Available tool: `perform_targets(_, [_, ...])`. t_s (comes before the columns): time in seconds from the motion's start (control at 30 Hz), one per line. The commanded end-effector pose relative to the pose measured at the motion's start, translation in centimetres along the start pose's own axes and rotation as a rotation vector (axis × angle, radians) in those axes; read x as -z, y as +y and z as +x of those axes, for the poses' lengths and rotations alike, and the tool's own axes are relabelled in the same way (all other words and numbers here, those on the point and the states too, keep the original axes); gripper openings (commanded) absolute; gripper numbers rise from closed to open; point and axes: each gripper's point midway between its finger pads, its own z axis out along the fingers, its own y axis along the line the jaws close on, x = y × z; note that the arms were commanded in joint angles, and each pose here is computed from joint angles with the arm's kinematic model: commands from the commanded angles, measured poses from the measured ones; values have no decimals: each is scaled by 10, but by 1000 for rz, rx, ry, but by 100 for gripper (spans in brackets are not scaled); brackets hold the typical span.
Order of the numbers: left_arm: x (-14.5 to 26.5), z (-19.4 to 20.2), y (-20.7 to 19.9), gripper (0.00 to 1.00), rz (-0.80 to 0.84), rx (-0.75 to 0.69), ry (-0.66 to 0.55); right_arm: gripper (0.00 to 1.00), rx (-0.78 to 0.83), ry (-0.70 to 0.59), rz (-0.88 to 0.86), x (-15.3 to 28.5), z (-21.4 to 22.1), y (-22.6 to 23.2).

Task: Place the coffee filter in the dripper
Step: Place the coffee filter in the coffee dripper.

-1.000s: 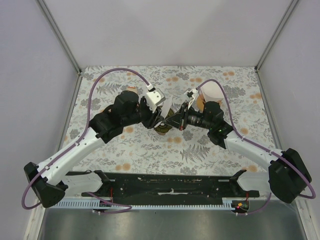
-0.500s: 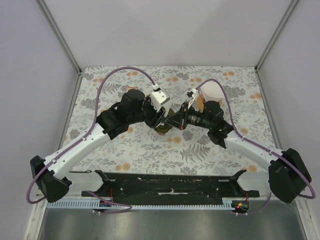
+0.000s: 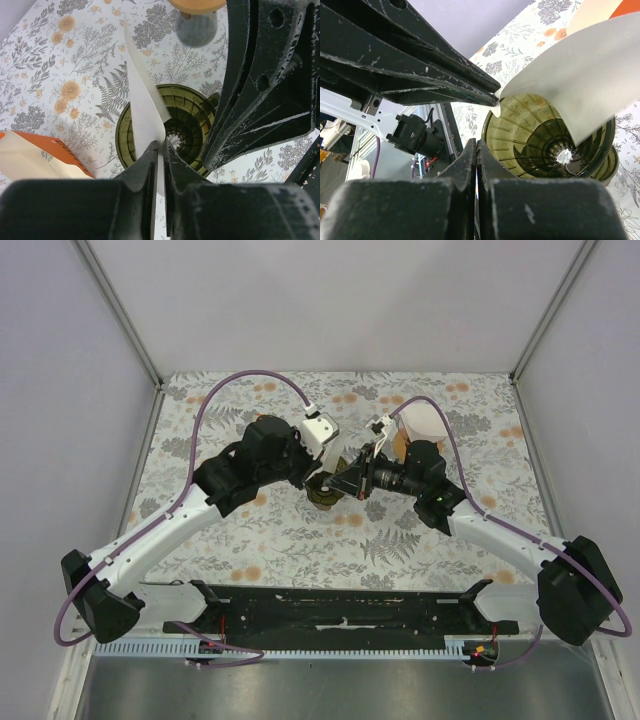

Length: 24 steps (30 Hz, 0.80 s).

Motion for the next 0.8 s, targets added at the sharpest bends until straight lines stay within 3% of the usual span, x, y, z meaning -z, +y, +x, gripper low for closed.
perform_targets(0.0, [9,-17,8,10,-35,-35,-37,0,48,-40,-24,-4,-20,9])
perform_targets(0.07, [9,-16,7,2,-30,-29,-35,0,50,-43,-24,-3,-21,10])
perform_targets(0.13, [9,-16,3,2,-10,-22,-39,2,54,-51,-23,-3,-23,11])
perform_targets(0.27, [10,-19,-4,2,21,3,-49,34,74,-68,-20,-4,-27,10])
perform_targets(0.33, [11,-21,-8,2,39,20,-57,41,79,-66,-19,-7,-29,8])
perform_targets(0.5, [16,-27,-13,2,69,54,-68,40,90,-66,-22,-13,-30,5])
perform_targets(0.77, [18,-28,-21,2,118,74,-71,30,144,-81,-41,-15,-34,5])
